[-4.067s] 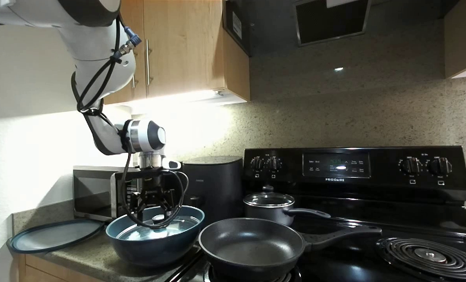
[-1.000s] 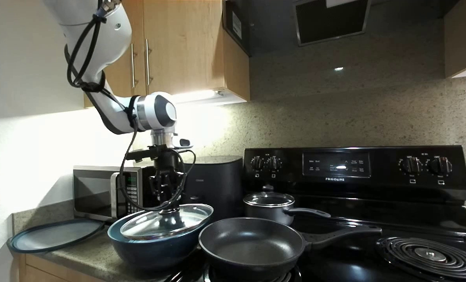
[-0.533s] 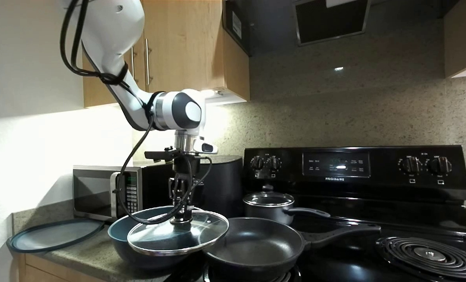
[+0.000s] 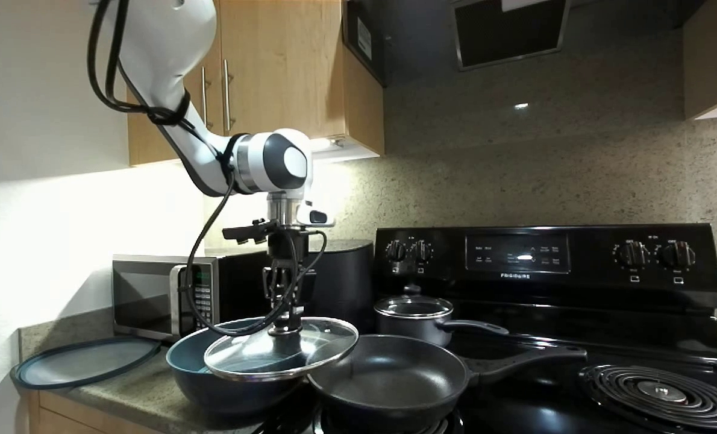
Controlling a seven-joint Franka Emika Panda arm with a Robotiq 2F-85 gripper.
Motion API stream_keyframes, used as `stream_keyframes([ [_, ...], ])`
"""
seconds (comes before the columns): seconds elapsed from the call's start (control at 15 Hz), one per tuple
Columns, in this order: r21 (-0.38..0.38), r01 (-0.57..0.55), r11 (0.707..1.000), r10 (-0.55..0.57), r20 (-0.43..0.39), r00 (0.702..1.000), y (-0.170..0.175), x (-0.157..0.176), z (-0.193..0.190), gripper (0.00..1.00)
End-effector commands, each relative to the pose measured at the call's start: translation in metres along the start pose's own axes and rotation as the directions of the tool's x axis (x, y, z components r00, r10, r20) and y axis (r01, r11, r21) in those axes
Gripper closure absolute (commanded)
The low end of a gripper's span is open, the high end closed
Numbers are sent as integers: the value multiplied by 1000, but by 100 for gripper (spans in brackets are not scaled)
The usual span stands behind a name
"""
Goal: Put the glass lid on the pan.
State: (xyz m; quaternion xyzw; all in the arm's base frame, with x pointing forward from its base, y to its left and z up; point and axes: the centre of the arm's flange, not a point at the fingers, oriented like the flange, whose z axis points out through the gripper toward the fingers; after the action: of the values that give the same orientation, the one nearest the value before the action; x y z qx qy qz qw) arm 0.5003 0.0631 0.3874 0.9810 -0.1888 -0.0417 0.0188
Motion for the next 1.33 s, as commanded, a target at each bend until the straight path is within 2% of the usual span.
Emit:
stream_keyframes([
  [0.0,13,-98,995,99,-98,990,22,-19,-40,75],
  [0.2,44,-158,986,163,-138,977,31,-20,-53,75],
  [0.27,29,-118,993,120,-85,989,22,-6,-40,50],
  [0.53,38,-133,990,137,-98,986,28,-10,-47,50],
  [0.6,39,-143,989,146,-89,985,28,-6,-45,75],
  [0.73,66,-204,977,208,-61,976,46,5,-42,75],
  [0.87,101,-291,951,294,-20,956,75,16,-37,75],
  [1.2,180,-495,850,494,53,868,149,37,-31,75],
  [1.27,184,-509,841,506,65,860,156,40,-29,75],
])
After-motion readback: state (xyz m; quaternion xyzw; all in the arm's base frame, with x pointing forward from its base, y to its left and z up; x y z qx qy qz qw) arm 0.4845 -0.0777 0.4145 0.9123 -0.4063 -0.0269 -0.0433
